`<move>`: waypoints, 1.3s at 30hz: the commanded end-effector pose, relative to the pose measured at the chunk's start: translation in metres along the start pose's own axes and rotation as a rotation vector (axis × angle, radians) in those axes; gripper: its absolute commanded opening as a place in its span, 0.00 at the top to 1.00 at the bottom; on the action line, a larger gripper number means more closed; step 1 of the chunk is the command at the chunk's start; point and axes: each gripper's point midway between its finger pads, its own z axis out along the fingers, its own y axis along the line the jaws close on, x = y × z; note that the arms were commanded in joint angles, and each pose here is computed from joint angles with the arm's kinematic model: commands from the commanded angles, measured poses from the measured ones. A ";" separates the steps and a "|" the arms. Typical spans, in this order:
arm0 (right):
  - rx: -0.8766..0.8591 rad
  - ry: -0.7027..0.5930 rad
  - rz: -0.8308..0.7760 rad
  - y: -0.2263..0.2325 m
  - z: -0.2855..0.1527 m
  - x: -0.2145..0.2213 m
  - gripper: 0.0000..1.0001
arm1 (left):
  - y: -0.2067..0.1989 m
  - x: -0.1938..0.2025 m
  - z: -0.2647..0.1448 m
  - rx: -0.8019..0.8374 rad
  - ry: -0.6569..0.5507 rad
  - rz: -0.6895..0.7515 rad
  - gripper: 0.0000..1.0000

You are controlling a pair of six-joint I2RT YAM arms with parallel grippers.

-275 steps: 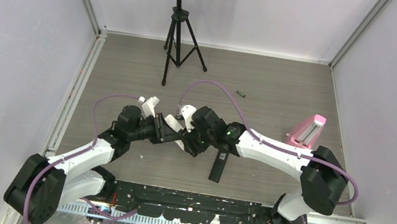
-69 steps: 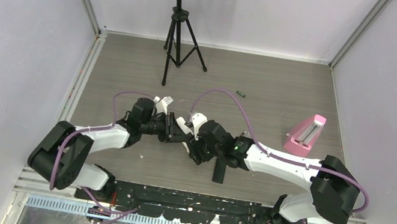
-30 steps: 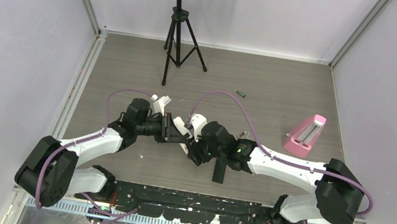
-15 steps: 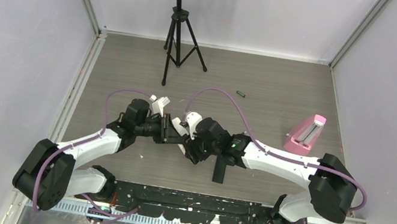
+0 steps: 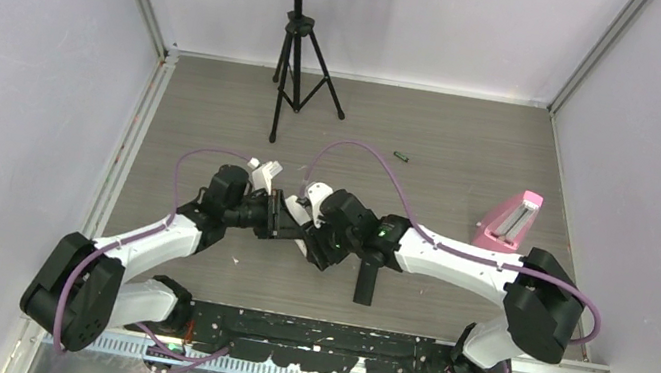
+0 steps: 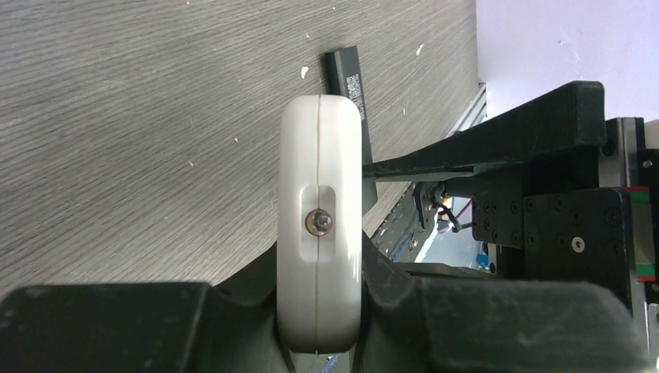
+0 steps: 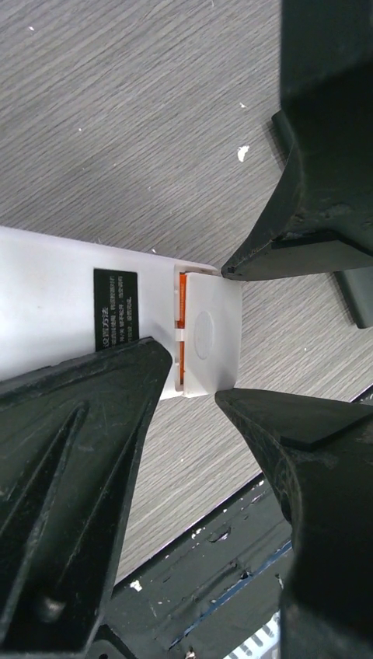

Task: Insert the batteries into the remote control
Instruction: Load the battery cover into the remote control.

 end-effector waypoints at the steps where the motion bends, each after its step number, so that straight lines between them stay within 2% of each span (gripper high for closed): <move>1: 0.043 -0.029 0.051 -0.014 -0.001 -0.016 0.54 | -0.019 -0.001 -0.004 0.067 0.015 0.043 1.00; 14: -0.057 -0.028 0.047 -0.002 -0.001 -0.020 0.54 | -0.019 -0.003 -0.003 0.061 0.007 0.037 1.00; 27: -0.123 -0.024 0.001 0.010 -0.002 -0.017 0.53 | -0.008 -0.010 0.001 -0.007 -0.032 -0.029 1.00; 39: -0.137 -0.012 -0.020 0.012 0.002 -0.021 0.53 | -0.018 -0.006 0.000 0.051 -0.006 -0.018 1.00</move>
